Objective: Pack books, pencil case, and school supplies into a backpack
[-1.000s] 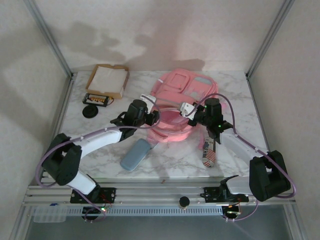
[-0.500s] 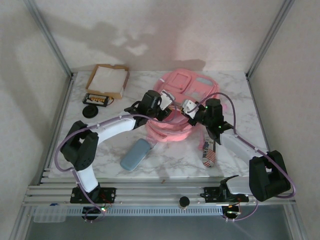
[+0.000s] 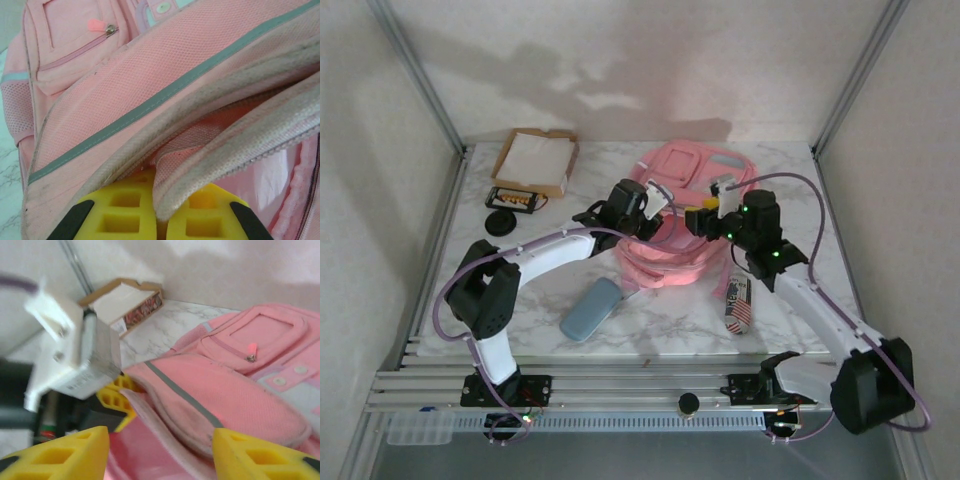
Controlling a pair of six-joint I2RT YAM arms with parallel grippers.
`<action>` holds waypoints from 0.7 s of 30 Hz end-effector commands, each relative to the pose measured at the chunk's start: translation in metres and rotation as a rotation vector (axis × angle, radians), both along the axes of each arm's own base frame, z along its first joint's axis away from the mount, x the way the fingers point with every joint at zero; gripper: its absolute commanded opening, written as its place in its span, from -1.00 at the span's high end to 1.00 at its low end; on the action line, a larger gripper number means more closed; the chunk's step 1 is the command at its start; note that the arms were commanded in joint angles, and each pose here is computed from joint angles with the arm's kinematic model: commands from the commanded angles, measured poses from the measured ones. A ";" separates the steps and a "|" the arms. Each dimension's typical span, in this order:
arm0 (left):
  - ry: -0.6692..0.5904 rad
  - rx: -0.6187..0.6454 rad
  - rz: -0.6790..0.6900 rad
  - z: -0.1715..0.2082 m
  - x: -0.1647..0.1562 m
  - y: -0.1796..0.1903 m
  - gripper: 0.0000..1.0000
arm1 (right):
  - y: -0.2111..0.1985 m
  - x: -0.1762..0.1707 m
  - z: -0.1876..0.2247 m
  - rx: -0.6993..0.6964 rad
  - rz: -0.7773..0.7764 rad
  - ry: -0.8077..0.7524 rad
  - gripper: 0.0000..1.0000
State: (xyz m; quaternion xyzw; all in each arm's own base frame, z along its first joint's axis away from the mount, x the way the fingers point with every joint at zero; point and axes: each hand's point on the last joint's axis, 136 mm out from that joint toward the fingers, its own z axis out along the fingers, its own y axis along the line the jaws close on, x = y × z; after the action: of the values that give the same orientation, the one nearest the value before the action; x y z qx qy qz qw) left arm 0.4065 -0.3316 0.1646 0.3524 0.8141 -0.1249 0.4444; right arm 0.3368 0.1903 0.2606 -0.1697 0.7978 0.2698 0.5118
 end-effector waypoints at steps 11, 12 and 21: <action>0.058 -0.079 0.245 0.014 0.008 -0.002 1.00 | 0.015 -0.060 -0.121 0.370 -0.340 0.768 -0.22; 0.060 -0.085 0.251 0.015 0.008 -0.001 1.00 | 0.020 -0.061 -0.129 0.374 -0.348 0.795 -0.21; 0.025 -0.113 0.321 0.048 0.008 0.011 1.00 | 0.008 -0.046 -0.211 0.184 -0.445 0.810 0.29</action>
State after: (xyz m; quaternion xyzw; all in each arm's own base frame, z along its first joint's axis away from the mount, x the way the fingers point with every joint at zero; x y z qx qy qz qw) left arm 0.4057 -0.3372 0.1707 0.2482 0.8583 -0.1179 0.4334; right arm 0.2795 0.2206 0.0708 0.1551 0.9163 0.3127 0.1966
